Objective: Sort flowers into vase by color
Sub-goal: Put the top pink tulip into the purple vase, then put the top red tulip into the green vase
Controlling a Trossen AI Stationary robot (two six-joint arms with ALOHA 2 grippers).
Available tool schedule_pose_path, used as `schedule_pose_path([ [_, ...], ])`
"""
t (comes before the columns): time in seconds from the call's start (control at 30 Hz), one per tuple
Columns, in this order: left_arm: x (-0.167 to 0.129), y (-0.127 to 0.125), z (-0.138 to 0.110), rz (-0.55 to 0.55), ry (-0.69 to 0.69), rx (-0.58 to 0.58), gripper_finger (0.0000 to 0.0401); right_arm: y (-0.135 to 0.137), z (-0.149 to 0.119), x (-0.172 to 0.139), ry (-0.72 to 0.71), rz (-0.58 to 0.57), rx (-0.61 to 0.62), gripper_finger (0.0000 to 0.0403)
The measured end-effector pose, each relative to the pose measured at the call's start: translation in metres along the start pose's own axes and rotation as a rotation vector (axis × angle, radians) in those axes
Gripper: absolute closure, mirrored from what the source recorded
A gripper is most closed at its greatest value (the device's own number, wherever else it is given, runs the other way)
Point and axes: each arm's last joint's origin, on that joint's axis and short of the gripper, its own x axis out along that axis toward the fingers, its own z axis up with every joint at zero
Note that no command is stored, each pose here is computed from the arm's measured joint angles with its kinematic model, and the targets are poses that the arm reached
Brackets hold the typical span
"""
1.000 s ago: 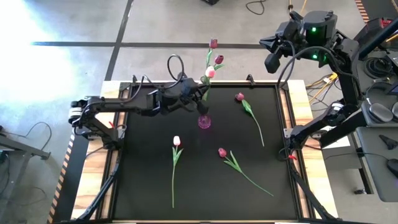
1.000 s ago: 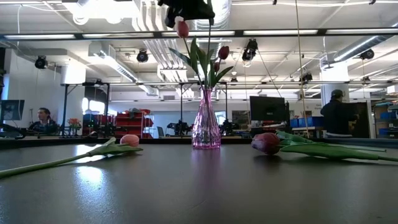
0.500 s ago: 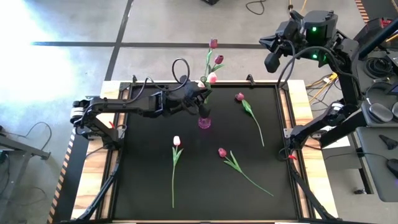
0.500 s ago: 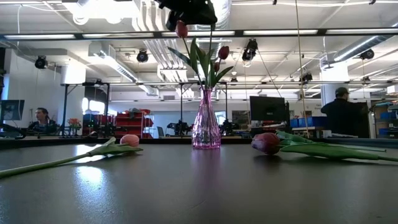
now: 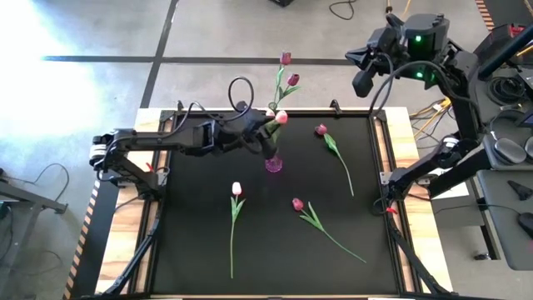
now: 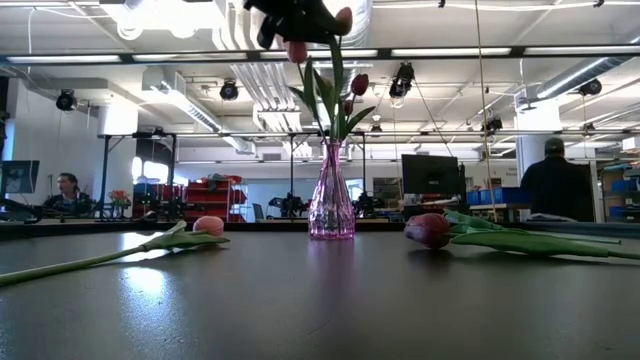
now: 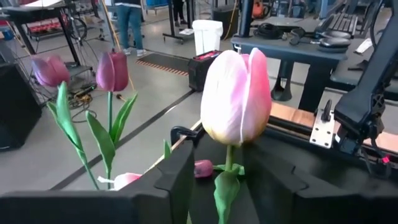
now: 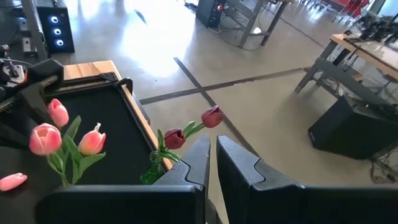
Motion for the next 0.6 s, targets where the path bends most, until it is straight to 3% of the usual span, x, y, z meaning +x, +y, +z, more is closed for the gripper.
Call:
schedule_pose_path([
  [0.27,-0.023,0.010,0.011,0.002,0.019,0.011,0.0276,0.002,0.000,0.017,0.031,0.014,0.017,0.0380],
  [0.6,-0.024,0.012,-0.002,-0.017,0.144,0.007,0.0266,0.003,-0.001,0.035,0.068,0.026,0.023,0.0380],
])
